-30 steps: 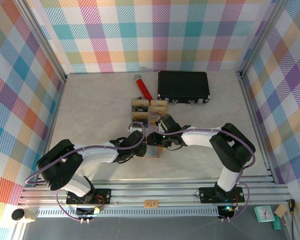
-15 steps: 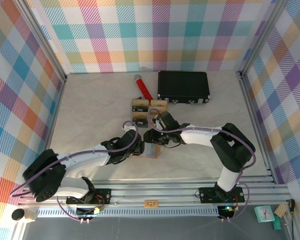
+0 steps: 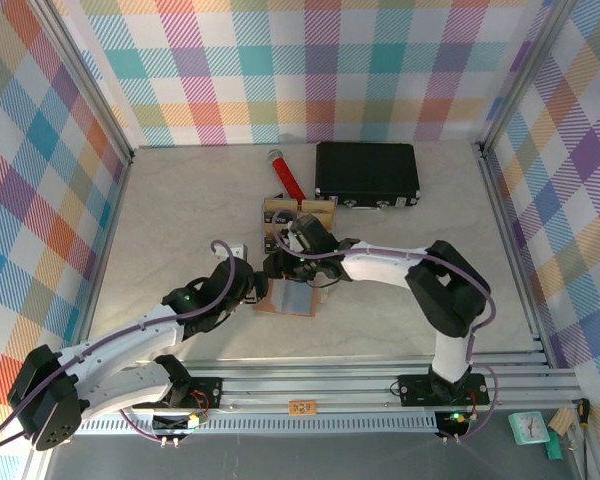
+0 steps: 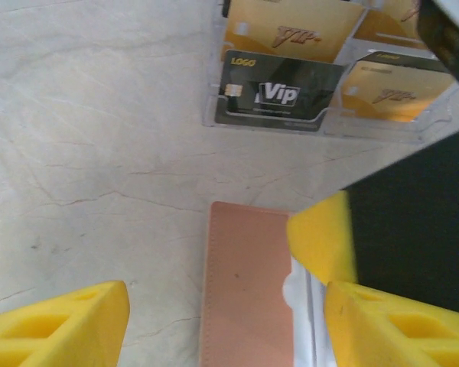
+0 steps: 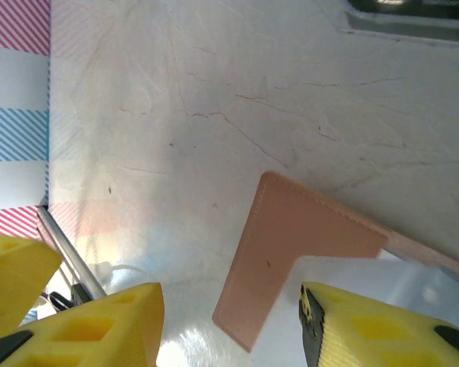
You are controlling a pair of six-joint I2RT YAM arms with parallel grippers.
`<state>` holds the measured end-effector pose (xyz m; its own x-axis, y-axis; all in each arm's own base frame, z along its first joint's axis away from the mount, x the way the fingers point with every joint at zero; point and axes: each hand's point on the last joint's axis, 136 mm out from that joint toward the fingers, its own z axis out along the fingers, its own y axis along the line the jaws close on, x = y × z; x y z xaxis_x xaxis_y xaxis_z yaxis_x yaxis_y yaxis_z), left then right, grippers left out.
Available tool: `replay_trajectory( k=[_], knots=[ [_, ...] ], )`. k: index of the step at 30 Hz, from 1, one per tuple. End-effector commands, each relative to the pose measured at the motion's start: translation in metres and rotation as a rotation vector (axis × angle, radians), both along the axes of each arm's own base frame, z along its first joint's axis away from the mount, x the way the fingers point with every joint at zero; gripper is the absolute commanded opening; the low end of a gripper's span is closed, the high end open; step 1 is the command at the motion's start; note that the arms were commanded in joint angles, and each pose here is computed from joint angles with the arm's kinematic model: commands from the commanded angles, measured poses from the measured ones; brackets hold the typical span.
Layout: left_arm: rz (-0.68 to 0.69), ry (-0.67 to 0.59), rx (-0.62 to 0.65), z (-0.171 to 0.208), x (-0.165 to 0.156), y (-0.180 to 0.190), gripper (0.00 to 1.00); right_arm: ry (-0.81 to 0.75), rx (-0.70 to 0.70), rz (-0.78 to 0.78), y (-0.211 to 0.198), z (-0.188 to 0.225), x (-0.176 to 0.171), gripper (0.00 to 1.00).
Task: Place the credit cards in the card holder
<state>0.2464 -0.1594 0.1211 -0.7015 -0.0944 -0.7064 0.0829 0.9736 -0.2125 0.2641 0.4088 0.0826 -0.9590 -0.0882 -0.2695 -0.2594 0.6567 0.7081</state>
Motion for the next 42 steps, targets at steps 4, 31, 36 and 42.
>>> replay_trajectory(
  k=[4,31,36,42],
  knots=[
    [-0.002,0.021,0.016,-0.007,-0.005,0.005,0.68,0.053,-0.039,0.022,0.018,-0.028,-0.003,0.51],
    [-0.013,0.134,0.024,-0.053,0.007,-0.022,0.73,-0.198,-0.245,-0.097,-0.112,0.028,-0.006,0.51],
    [0.063,0.128,0.028,-0.044,0.017,-0.01,0.9,-0.349,-0.377,-0.103,-0.142,0.066,0.024,0.59],
    [0.144,0.142,-0.035,-0.027,0.038,0.006,1.0,-0.542,-0.548,-0.023,-0.146,0.081,0.064,0.8]
  ],
)
